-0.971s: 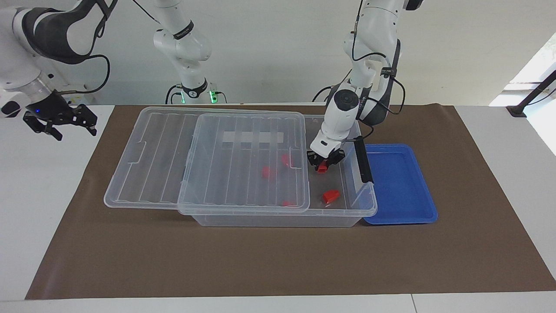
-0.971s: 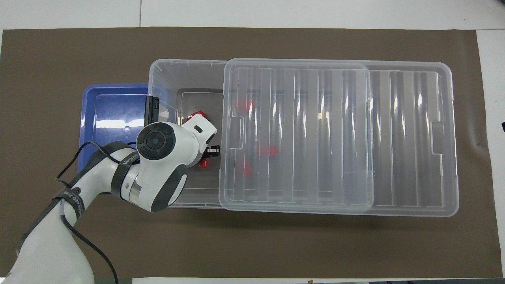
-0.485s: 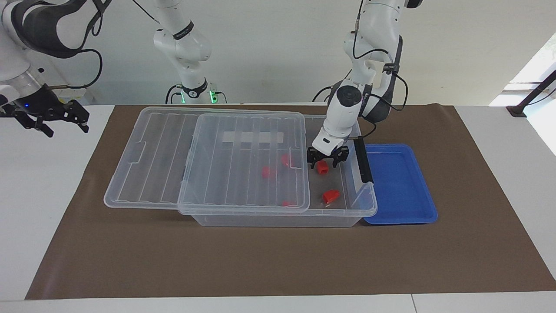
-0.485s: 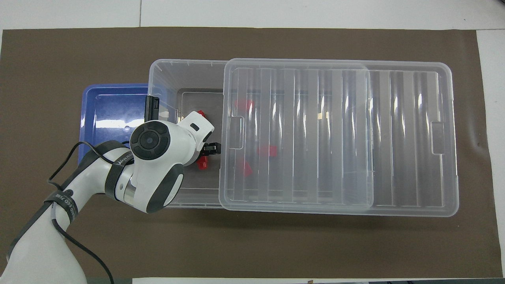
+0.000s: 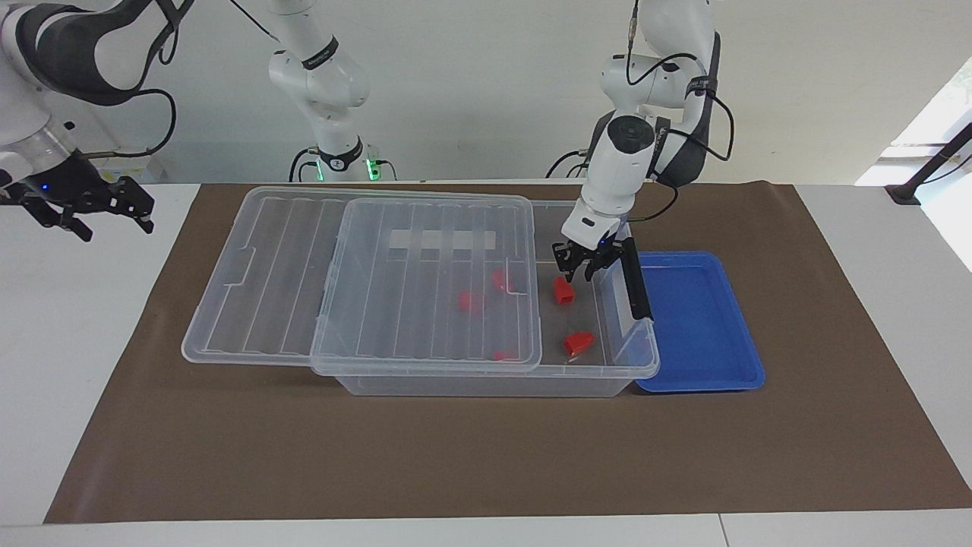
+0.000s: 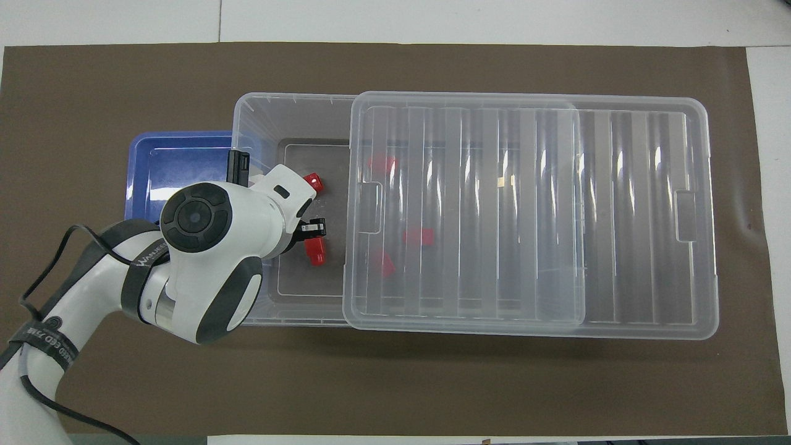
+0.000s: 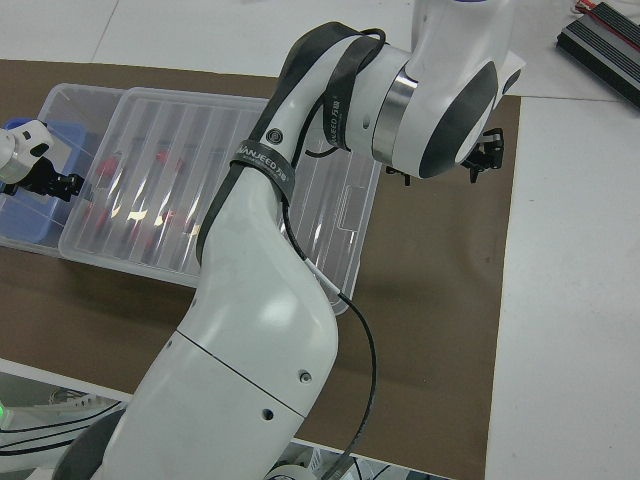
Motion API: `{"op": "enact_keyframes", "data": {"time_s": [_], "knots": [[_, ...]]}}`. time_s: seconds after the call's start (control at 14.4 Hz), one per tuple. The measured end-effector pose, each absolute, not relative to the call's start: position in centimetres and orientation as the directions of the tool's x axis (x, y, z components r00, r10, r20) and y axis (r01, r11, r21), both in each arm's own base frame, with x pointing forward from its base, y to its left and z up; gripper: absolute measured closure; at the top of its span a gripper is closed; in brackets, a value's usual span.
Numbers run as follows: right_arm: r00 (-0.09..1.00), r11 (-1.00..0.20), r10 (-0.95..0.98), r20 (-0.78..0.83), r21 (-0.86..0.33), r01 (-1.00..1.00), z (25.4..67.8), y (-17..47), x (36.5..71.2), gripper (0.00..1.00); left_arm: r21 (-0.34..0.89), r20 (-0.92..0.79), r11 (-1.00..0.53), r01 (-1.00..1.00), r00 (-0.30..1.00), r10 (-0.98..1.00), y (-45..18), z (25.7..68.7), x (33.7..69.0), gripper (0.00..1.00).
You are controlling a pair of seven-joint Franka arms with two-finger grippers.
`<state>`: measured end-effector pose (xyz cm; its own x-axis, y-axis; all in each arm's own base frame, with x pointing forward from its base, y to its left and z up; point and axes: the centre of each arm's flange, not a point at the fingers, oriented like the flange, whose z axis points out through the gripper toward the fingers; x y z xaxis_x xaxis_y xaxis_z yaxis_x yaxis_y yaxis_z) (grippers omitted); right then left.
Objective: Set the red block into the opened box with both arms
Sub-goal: 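Lower the red block into the box and open the left gripper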
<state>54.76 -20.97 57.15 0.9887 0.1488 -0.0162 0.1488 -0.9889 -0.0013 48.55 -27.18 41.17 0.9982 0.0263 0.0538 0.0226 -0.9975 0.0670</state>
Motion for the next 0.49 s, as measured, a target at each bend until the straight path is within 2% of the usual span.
{"op": "enact_keyframes", "data": {"time_s": [0.14,0.21,0.28,0.35,0.42,0.49], "knots": [[0.989,-0.989,0.149,-0.016,-0.001,0.149,57.2,-21.0,54.8,0.00,0.066,0.057,-0.998,0.025,0.998,0.029,-26.9,42.8,48.4,0.45],[0.989,-0.989,0.149,-0.016,-0.001,0.149,57.1,-21.0,54.8,0.00,0.065,0.060,-0.998,0.027,0.998,0.030,-26.7,43.7,48.3,0.45],[0.989,-0.989,0.149,-0.017,-0.002,0.149,57.1,-21.0,54.8,0.04,0.065,0.069,-0.997,0.030,0.997,0.034,-26.3,45.0,48.2,0.41],[0.988,-0.989,0.150,-0.019,-0.003,0.150,56.9,-20.9,54.9,0.04,0.064,0.080,-0.997,0.036,0.996,0.041,-25.5,46.4,48.3,0.32],[0.988,-0.988,0.153,-0.022,-0.005,0.153,56.7,-20.8,54.9,0.11,0.061,0.086,-0.997,0.041,0.995,0.046,-24.5,47.9,48.3,0.24],[0.987,-0.988,0.157,-0.026,-0.007,0.157,56.4,-20.6,55.0,0.24,0.054,0.085,-0.998,0.043,0.995,0.047,-23.3,49.6,48.4,0.09]]}}
